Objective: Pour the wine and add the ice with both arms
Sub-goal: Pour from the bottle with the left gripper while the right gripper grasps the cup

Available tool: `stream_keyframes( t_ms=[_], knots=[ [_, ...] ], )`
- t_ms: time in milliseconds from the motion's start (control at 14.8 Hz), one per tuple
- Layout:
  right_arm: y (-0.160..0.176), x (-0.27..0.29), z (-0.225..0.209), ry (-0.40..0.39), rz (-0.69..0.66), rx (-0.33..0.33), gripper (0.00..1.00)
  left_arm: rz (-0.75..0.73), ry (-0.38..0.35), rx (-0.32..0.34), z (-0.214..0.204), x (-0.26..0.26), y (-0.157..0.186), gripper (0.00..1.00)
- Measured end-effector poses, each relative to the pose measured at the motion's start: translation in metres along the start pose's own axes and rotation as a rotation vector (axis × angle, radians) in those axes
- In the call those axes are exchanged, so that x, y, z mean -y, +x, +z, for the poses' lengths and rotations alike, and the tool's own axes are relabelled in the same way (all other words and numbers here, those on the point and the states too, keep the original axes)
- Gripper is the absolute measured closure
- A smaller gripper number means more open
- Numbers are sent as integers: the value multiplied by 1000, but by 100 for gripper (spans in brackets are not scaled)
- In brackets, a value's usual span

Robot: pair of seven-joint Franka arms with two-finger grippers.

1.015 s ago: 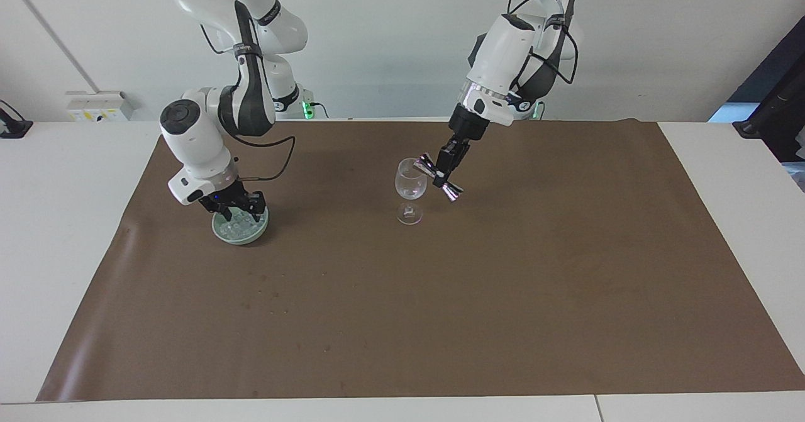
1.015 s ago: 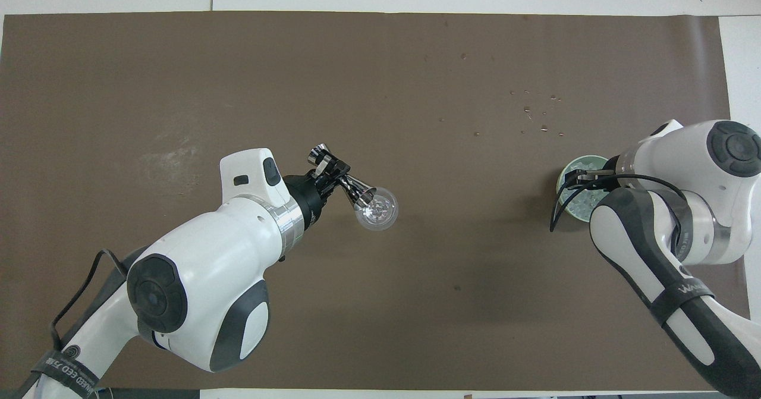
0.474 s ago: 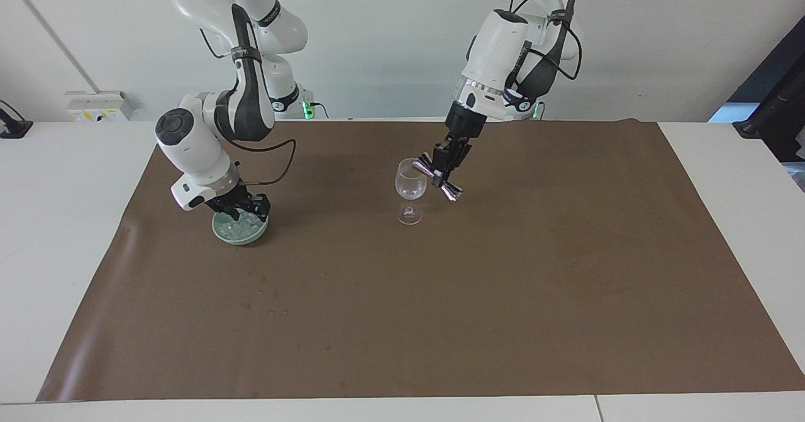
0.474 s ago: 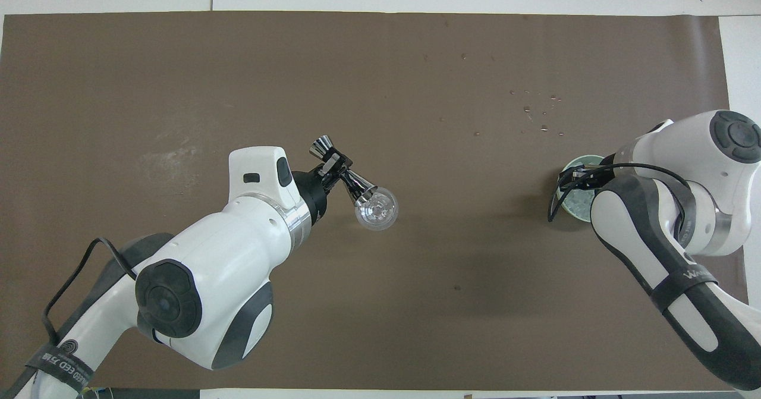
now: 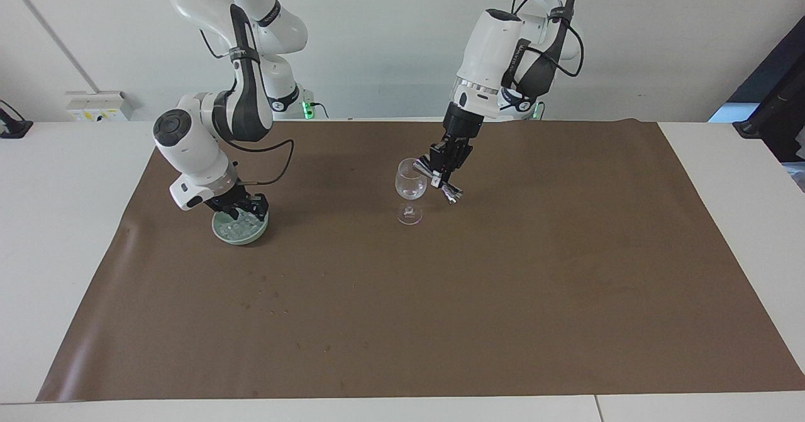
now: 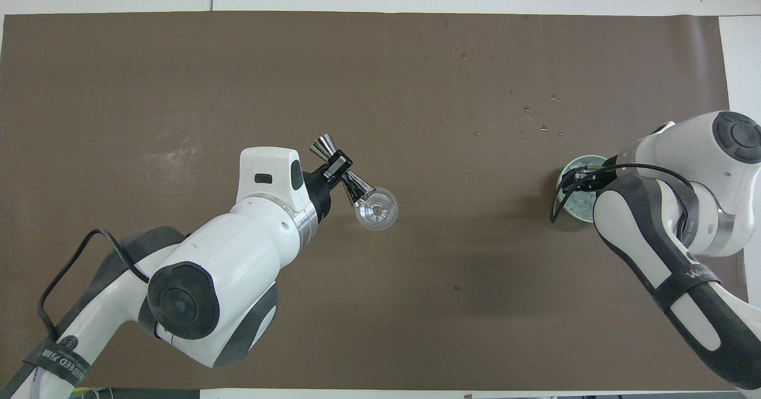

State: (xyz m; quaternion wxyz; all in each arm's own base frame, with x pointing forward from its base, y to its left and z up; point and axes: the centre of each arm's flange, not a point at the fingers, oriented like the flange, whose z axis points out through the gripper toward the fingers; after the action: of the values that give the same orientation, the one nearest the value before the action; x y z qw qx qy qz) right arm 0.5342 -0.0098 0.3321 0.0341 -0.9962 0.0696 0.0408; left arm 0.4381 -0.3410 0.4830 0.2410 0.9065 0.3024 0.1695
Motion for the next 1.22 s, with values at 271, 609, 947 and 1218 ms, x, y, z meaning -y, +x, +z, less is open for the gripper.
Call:
stream_keyframes(
  t_ms=[271, 609, 947, 1218],
  knots=[
    [0, -10, 0, 1, 19, 5, 30, 43, 12, -16, -2, -3, -1, 78],
    [-4, -11, 8, 0, 20, 23, 37, 73, 11, -23, -3, -6, -6, 78],
    [-5, -11, 9, -1, 21, 25, 37, 81, 18, -16, -1, -8, -11, 78],
    [-6, -12, 10, -1, 21, 24, 43, 6, 33, -10, 3, -12, -7, 78]
  ],
)
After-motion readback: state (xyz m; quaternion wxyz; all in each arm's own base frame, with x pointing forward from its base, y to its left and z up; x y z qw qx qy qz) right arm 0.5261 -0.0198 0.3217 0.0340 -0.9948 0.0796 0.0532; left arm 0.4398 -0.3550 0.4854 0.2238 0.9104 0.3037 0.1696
